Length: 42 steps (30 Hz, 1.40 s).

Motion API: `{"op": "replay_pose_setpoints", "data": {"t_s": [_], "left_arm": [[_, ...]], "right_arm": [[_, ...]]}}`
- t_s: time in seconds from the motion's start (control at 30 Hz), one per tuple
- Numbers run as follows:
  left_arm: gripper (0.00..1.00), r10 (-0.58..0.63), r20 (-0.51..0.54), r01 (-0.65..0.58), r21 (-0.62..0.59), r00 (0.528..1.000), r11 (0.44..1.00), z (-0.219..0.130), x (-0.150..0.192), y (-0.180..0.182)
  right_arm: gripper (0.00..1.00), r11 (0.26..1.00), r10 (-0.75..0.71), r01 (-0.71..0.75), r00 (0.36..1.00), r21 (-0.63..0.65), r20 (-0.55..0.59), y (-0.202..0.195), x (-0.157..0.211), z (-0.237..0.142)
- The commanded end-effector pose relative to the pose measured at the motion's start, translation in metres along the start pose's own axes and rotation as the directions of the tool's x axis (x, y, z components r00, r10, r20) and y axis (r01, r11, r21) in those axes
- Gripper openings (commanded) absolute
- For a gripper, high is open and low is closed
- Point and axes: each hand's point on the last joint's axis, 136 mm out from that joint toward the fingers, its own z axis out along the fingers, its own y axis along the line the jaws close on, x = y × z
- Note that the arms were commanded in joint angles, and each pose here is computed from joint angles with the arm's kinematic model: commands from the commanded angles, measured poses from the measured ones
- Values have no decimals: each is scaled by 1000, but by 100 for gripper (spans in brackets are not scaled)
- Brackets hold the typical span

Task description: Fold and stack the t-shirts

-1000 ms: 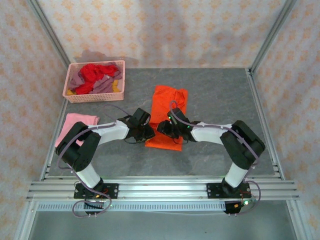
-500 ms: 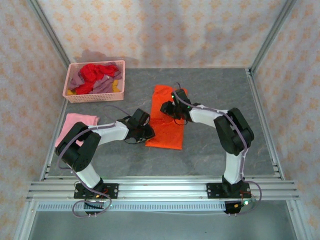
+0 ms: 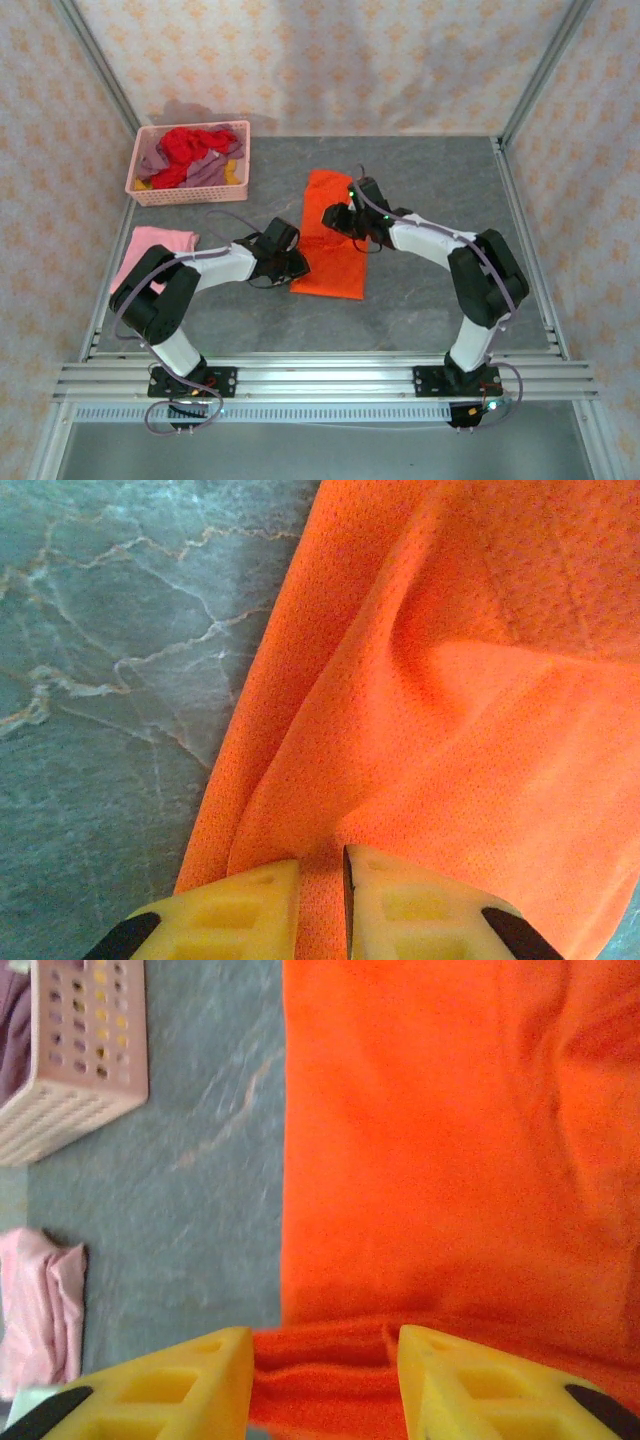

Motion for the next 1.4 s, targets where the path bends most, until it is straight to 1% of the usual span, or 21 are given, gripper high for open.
{"op": "replay_pose_setpoints", "data": {"t_s": [0.0,0.1,0.23,0.4,0.5,0.63,0.7,0.8,0.87,0.93,1.03,1.13,1.23,1.37], "left_arm": [[19,-18,16,19,-64,1000,998,-4,2,16],[19,-16,14,17,-65,1000,998,-4,2,16],[19,-16,14,17,-66,1000,998,-3,2,17],[19,-16,14,17,-59,1000,998,-3,1,14],[19,-14,14,14,-60,1000,998,-4,1,13],[19,-14,19,15,-59,1000,998,-6,1,14],[19,-15,18,16,-55,1000,998,-6,1,13],[19,-12,21,13,-47,1000,999,-9,0,10],[20,-9,29,10,-29,1000,1000,-13,-1,6],[23,2,42,-2,1,999,1000,-19,-5,-4],[30,13,61,-16,55,998,998,-33,-11,-24],[36,20,102,-30,91,995,995,-52,-22,-41],[41,22,159,-38,101,987,994,-76,-39,-47],[64,3,233,-21,76,972,997,-105,-66,-32]], "right_arm": [[42,996,24,-28,999,-85,-49,26,27,6],[42,990,61,-70,995,-121,-78,34,43,19],[42,978,118,-132,989,-159,-93,37,43,42],[42,984,142,-147,988,-99,-57,20,21,70],[42,984,159,-161,987,-77,-31,8,1,79],[44,990,142,-142,989,3,43,-13,-32,75],[45,991,130,-132,989,23,69,-19,-47,69],[46,994,106,-109,989,30,103,-21,-66,52],[49,997,57,-64,991,51,125,-19,-72,36],[53,996,-12,0,990,84,140,-20,-72,20],[60,988,-121,104,981,117,154,-22,-66,-9],[62,971,-203,178,967,161,152,-29,-54,-34],[62,959,-252,227,958,172,141,-28,-39,-51],[57,952,-279,266,958,154,72,-20,-10,-43]]}}
